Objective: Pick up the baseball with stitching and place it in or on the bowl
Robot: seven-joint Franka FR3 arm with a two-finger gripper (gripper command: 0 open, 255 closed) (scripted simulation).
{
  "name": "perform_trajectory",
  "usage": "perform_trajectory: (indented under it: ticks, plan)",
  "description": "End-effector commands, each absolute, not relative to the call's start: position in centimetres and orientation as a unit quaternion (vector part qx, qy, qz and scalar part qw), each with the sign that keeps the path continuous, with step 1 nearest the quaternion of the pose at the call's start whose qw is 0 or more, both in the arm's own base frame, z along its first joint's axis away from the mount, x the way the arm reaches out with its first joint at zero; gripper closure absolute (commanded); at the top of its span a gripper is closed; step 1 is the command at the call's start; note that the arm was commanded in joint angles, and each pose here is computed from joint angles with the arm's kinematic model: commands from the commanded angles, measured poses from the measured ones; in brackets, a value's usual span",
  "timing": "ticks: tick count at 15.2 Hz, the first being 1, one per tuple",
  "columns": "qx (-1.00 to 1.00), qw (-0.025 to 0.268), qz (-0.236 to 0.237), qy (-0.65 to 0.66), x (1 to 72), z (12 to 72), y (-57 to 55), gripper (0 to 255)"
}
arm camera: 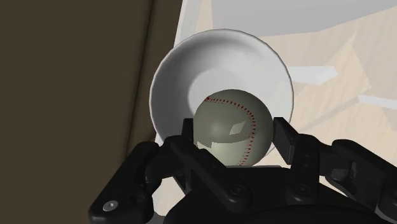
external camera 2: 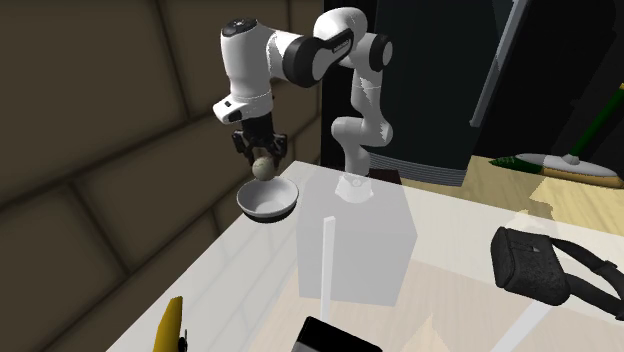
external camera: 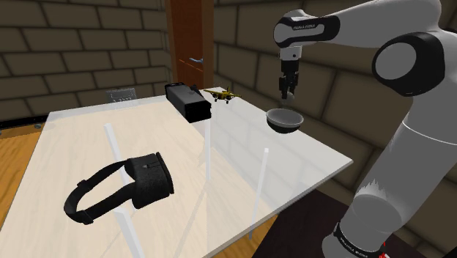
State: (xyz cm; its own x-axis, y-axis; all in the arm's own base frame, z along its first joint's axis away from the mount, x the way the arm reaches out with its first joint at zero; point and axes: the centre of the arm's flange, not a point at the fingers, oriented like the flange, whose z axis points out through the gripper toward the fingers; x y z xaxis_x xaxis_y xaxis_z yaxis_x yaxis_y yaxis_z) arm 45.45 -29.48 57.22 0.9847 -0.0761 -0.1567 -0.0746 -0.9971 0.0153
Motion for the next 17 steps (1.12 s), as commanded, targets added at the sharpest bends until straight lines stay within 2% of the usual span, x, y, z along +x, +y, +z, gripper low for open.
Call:
perform_trajectory:
  ticks: [1, 9, 17]
  plan:
    - [0.996, 0.005, -0.079, -0.038, 45.3, 56.1, -29.6, 255]
    - [0.996, 0.005, -0.079, -0.038, 45.3, 51.7, -29.6, 255]
    - [0.996, 0.005, -0.079, -0.038, 45.3, 51.7, -29.6, 255]
